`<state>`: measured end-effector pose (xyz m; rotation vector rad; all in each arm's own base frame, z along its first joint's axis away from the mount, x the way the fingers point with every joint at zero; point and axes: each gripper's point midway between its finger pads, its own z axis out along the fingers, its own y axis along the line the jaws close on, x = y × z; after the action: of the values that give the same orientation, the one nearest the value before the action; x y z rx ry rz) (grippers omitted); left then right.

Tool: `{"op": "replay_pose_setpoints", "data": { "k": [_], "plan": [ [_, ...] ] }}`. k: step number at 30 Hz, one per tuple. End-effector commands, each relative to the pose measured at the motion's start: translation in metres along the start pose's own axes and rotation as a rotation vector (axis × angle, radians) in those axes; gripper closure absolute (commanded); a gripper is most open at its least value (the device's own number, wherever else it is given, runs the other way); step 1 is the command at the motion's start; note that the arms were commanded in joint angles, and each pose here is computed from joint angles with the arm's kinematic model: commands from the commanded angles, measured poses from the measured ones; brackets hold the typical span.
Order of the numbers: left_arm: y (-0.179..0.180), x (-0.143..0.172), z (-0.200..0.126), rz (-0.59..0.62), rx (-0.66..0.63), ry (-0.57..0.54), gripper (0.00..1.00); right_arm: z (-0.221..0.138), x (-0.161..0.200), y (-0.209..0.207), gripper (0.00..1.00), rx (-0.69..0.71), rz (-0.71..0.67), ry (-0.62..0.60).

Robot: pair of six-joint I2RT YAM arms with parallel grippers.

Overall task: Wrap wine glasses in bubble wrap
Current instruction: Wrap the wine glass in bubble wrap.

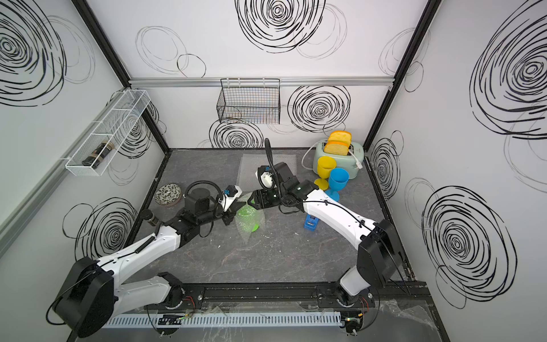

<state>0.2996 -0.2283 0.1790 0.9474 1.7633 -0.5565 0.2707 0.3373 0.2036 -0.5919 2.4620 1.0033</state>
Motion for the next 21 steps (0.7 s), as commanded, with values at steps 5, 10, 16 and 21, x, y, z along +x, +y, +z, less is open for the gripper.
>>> {"op": "replay_pose_setpoints", "data": {
  "k": [5, 10, 16, 21],
  "plan": [
    [-0.009, 0.029, 0.004, -0.025, 0.027, 0.110, 0.98, 0.033, 0.028, -0.024, 0.39, 0.066, 0.041, 0.105],
    [-0.012, 0.016, 0.000, -0.027, 0.044, 0.096, 0.88, 0.042, 0.034, -0.034, 0.62, 0.102, 0.074, 0.138],
    [-0.016, -0.032, -0.027, -0.081, 0.069, 0.032, 0.42, 0.043, 0.032, -0.038, 0.75, 0.128, 0.081, 0.140],
    [0.019, -0.046, -0.048, -0.256, -0.041, 0.019, 0.30, 0.042, 0.028, -0.037, 0.76, 0.136, 0.076, 0.130]
  ]
}}
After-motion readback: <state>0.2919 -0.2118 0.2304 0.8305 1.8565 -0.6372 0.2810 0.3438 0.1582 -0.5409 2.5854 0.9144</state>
